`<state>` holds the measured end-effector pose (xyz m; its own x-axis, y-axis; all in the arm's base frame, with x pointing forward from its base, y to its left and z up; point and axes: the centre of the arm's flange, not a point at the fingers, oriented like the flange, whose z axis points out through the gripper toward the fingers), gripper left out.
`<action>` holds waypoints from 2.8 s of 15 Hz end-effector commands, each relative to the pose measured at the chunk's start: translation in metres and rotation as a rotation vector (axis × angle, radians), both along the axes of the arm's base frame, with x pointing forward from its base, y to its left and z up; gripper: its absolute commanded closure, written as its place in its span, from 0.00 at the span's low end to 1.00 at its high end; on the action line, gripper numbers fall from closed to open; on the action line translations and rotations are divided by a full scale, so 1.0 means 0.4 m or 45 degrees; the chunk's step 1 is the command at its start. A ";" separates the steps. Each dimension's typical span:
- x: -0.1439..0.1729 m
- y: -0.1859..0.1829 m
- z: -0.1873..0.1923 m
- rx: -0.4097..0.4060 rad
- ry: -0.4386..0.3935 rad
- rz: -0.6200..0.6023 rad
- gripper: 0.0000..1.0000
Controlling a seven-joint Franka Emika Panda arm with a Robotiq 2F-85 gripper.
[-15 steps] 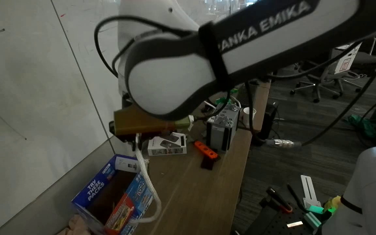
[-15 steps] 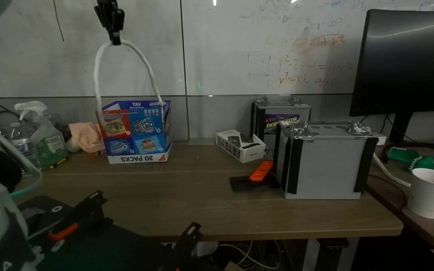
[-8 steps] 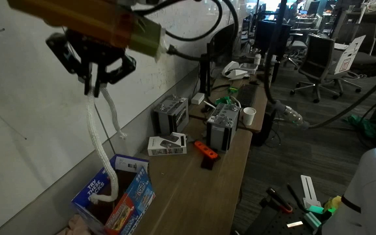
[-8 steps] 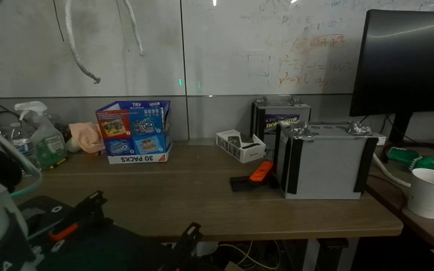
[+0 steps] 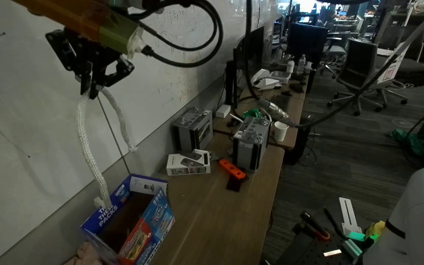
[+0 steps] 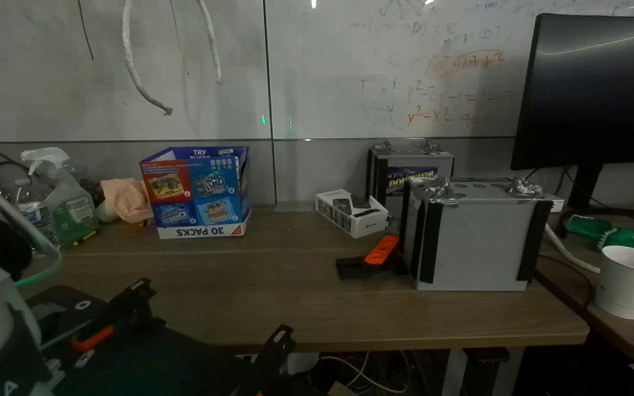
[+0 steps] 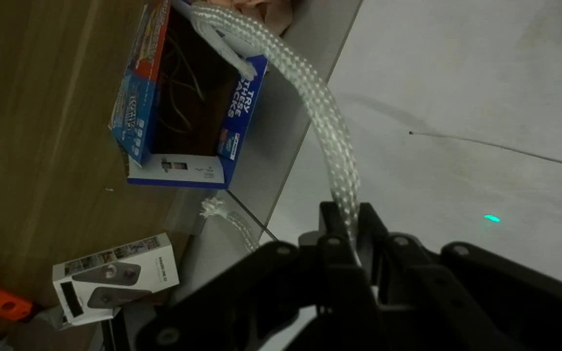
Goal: Pick up the two white ropes and put them in the box
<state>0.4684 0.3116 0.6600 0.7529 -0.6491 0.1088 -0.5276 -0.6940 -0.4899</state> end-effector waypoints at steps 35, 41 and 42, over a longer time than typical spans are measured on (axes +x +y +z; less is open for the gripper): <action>0.119 0.024 -0.388 -0.097 0.472 0.131 0.10; -0.121 -0.141 -0.290 -0.416 0.678 0.444 0.00; -0.164 -0.170 -0.274 -0.467 0.699 0.497 0.00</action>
